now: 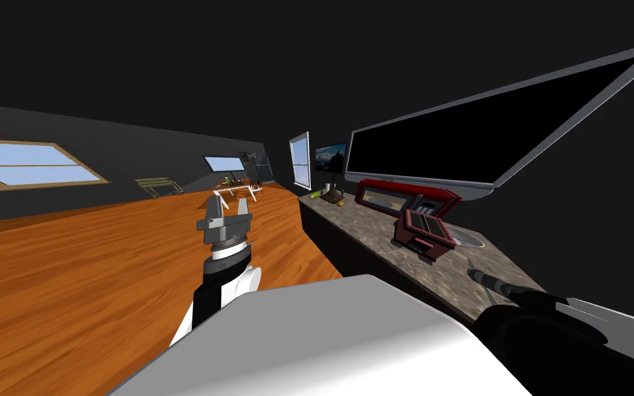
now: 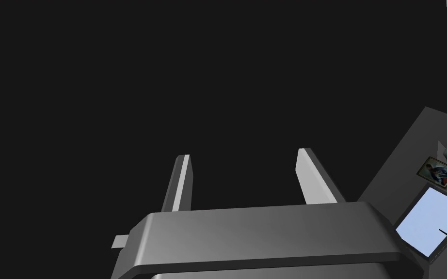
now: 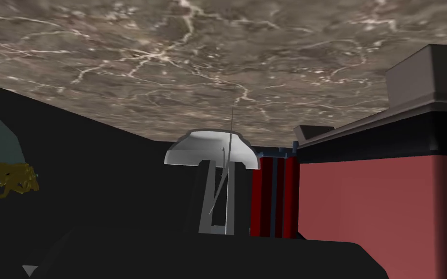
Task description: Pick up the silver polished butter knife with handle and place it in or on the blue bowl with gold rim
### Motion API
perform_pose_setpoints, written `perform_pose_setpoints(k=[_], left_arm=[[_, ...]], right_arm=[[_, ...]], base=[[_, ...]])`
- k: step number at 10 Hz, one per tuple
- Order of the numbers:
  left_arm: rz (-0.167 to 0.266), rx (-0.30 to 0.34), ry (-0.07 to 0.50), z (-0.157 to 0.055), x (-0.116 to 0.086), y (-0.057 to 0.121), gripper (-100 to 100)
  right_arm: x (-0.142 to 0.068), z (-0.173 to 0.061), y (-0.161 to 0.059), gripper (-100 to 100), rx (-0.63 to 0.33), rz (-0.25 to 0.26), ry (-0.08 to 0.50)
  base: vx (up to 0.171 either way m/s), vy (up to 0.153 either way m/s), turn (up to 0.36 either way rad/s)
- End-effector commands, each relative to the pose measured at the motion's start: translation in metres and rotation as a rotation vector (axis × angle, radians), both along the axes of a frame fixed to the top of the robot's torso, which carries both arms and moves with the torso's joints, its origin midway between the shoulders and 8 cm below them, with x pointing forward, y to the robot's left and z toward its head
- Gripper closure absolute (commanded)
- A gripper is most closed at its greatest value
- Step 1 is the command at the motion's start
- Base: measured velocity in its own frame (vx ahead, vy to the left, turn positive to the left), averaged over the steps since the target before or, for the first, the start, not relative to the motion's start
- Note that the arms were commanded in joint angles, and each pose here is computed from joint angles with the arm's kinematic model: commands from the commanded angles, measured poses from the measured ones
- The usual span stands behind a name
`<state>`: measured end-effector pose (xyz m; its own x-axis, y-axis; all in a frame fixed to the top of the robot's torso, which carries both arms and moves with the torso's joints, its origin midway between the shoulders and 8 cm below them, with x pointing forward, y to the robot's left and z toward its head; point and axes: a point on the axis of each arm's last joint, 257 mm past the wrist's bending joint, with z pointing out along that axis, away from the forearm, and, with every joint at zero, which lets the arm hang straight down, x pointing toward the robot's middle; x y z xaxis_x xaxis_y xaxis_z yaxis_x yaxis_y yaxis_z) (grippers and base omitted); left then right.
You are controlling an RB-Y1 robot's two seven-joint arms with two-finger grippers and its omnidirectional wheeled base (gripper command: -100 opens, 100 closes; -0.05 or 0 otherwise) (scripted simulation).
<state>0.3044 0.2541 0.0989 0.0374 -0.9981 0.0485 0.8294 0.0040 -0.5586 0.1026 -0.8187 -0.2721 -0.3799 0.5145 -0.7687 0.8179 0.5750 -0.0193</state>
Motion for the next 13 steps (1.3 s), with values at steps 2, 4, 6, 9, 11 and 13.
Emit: perform_pose_setpoints(k=[2,4,6,9,11,13], left_arm=[[0.0,0.0,0.0,0.0,0.0,0.0,0],[0.0,0.0,0.0,0.0,0.0,0.0,0],[0.0,0.0,0.0,0.0,0.0,0.0,0],[0.0,0.0,0.0,0.0,0.0,0.0,0],[0.0,0.0,0.0,0.0,0.0,0.0,0],[0.0,0.0,0.0,0.0,0.0,0.0,0]], right_arm=[[0.016,0.014,-0.007,100,-0.013,0.044,-0.007],[0.026,0.024,-0.011,100,-0.019,0.075,-0.012],[0.033,0.032,-0.015,100,-0.022,0.105,-0.014],[0.039,0.044,-0.02,100,-0.019,0.147,-0.013],[0.039,0.05,-0.023,100,-0.014,0.171,-0.008],[0.04,0.052,-0.023,100,-0.006,0.186,-0.006]], base=[[0.043,0.084,-0.185],[0.049,0.08,-0.161],[0.047,0.04,-0.162],[0.035,-0.002,-0.141],[0.026,-0.042,-0.118],[0.024,-0.052,-0.082]])
